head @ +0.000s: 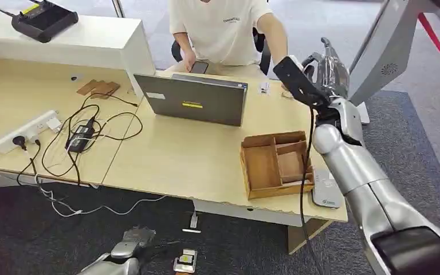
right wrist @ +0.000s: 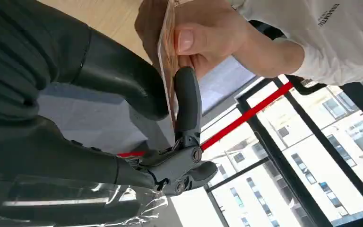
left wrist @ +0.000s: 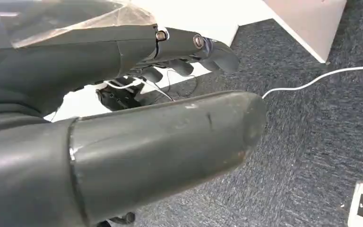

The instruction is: Pass the card to the sensor for recognition and then transmit it.

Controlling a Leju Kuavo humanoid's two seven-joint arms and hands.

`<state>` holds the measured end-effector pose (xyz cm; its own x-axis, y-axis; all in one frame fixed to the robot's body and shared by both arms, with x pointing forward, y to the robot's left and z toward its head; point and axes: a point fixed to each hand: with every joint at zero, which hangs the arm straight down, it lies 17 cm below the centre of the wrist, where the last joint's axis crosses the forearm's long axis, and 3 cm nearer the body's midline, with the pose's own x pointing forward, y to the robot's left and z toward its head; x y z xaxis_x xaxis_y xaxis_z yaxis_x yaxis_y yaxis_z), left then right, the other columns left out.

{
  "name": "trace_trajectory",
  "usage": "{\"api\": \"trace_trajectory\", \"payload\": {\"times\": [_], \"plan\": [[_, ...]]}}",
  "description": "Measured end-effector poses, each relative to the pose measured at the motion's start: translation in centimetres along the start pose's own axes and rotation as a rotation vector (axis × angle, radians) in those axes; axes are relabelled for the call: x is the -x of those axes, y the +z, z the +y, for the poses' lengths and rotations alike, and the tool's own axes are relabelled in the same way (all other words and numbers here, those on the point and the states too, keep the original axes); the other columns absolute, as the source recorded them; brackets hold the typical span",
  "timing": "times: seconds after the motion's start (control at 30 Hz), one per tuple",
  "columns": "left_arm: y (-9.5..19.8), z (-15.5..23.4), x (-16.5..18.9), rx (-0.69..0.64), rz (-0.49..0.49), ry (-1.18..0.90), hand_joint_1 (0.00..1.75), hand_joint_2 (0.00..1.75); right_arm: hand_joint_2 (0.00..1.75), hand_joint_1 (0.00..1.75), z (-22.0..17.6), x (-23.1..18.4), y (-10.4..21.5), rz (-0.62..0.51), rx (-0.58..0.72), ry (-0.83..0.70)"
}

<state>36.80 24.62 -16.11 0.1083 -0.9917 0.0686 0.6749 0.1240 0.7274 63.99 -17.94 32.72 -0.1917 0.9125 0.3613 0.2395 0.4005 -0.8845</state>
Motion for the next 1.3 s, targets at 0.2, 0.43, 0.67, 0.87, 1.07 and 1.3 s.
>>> {"api": "trace_trajectory", "payload": {"times": [0.2,0.43,0.67,0.87,1.07,1.3], "plan": [[-0.1,0.3,-0.6,0.0,-0.015,-0.007,0.0,0.0,1.75,0.0,0.2,2.3,-0.8,0.072,-0.014,0.037],[-0.2,0.3,-0.6,0.003,-0.018,-0.011,0.0,0.0,1.75,0.0,0.2,3.1,-1.0,0.098,0.005,0.067],[-0.2,0.1,-0.4,0.003,-0.011,-0.002,0.0,0.0,1.75,0.0,-0.9,2.5,-1.2,0.046,0.075,0.071],[0.0,-0.9,1.3,0.006,0.031,0.027,0.0,0.0,1.75,0.0,-3.5,4.8,-0.7,0.075,0.176,-0.01],[0.6,-3.0,4.5,0.014,0.106,0.073,0.0,0.0,1.75,0.0,-5.1,12.0,1.8,0.216,0.255,-0.115],[1.6,-5.6,8.0,0.028,0.197,0.134,0.0,0.0,1.75,0.0,-6.1,24.0,8.3,0.439,0.341,-0.208]]}}
